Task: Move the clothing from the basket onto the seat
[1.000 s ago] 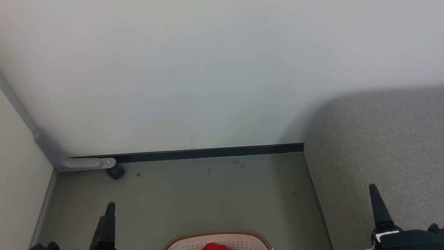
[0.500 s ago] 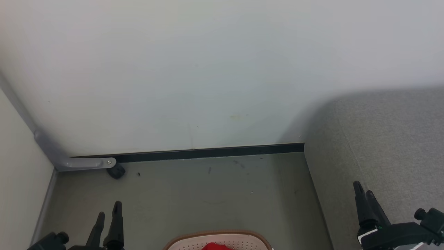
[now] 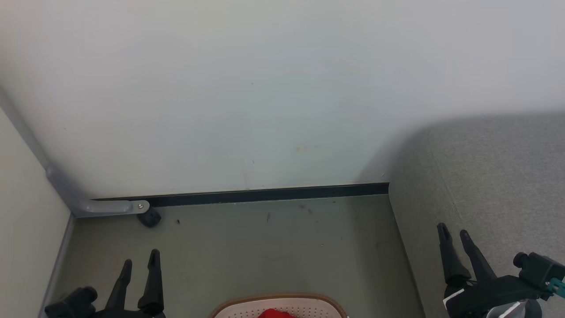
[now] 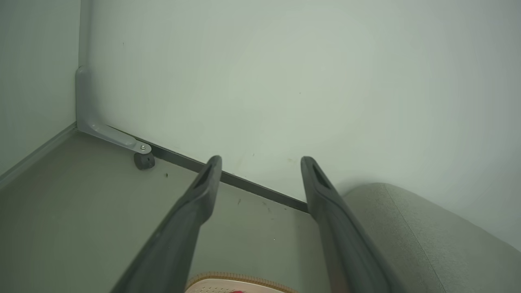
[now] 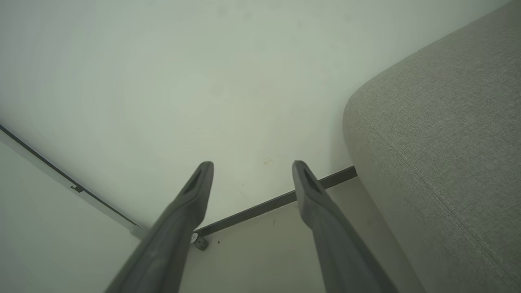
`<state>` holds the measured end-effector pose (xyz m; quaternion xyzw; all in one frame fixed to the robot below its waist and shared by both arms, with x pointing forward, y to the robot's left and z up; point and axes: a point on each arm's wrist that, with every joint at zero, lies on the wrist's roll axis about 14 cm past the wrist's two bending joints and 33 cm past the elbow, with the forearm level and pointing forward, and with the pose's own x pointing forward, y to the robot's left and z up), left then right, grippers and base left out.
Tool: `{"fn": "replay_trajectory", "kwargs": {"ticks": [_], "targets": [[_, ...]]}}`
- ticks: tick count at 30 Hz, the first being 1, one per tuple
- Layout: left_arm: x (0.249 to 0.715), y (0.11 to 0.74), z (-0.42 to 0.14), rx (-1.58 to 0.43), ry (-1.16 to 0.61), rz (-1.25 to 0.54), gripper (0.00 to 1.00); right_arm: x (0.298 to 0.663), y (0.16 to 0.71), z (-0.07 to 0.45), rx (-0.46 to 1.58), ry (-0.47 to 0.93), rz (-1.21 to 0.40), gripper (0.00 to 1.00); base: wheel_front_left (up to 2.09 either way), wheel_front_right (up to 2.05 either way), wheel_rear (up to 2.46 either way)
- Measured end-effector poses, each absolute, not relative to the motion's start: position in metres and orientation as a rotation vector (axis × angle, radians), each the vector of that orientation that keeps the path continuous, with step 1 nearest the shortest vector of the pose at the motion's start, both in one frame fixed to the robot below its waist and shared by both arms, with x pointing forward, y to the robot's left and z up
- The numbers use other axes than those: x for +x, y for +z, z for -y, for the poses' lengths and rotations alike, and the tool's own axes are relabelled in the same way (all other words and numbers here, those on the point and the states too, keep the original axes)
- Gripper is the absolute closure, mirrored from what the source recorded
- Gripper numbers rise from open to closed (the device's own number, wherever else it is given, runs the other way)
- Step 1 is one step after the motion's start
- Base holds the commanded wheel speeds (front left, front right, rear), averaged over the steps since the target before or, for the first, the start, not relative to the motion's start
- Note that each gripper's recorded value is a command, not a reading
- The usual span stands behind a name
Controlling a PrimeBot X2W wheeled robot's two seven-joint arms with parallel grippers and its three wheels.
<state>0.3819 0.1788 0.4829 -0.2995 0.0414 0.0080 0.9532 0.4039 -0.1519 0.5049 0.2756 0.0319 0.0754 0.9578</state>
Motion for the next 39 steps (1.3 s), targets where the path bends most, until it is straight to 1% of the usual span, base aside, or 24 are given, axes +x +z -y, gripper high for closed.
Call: {"fn": "replay_trajectory", "kwargs": {"ticks": [28,39], "targets": [[0.384,0.506,-0.168,-0.249,-0.06,0.045,0.0,0.407,0.522,0.139,0.195,0.255,0.05,0.0,0.0,0.0,0.0],[0.384,0.506,-0.169,-0.22,-0.063,0.051,0.0,0.409,0.525,0.141,0.176,0.25,0.066,0.0,0.0,0.0,0.0]]}}
